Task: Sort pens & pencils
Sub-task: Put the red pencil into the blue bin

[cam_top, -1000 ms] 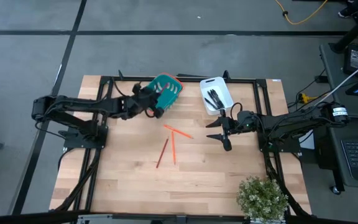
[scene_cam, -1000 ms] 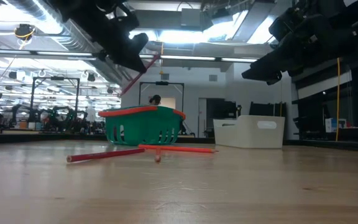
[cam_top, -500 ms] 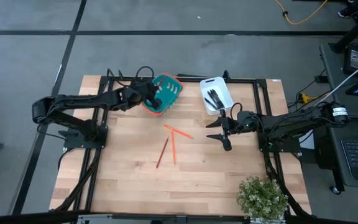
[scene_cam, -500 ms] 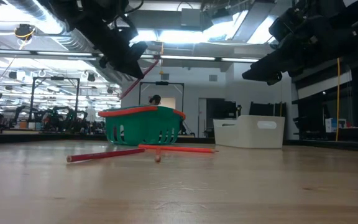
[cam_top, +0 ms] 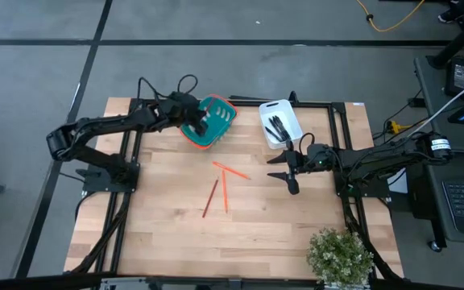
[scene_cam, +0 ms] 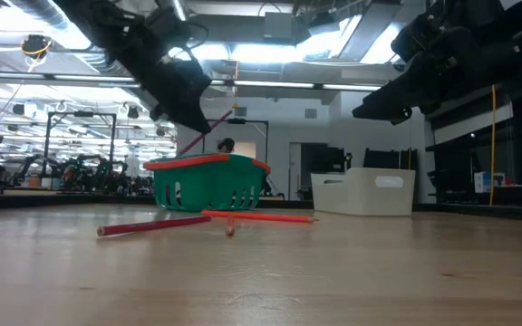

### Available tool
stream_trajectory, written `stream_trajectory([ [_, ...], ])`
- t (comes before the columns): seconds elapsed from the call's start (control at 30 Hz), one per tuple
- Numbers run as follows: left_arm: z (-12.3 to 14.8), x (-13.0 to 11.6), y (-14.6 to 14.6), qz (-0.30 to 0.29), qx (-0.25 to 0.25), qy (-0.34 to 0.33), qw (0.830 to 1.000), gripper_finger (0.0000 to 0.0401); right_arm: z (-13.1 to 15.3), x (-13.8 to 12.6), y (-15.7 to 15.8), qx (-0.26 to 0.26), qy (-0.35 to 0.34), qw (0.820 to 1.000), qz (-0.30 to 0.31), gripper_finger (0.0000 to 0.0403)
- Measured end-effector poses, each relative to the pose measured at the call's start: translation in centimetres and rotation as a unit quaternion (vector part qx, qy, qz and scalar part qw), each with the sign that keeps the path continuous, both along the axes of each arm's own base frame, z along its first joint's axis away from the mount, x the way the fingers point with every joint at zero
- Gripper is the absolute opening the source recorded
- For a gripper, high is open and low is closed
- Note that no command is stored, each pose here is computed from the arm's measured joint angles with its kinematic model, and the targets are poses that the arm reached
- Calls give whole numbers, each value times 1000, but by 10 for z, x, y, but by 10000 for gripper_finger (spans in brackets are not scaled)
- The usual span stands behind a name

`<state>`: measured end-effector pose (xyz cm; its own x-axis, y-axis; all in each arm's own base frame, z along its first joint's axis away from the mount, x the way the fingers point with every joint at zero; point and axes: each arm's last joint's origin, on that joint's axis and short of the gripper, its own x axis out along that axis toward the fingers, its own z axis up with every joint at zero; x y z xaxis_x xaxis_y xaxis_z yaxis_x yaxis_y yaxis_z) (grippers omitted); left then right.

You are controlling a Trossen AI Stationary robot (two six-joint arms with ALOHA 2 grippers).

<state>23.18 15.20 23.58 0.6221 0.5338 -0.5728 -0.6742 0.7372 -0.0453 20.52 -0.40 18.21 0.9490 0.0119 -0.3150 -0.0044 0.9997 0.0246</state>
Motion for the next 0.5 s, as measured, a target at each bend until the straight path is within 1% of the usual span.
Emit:
stream_trajectory([
  [0.13,7,7,8,-6,-26,47,999,12,0,0,0,-2,1,1000,-4,216],
  [0.3,19,21,17,-12,-64,118,991,12,0,0,-1,-11,1,1000,-6,216],
  [0.37,18,27,21,-13,-84,146,986,12,0,0,-1,-11,1,1000,-6,216],
  [0.5,10,41,28,-25,-117,180,976,12,0,0,-1,-11,2,1000,-7,216],
])
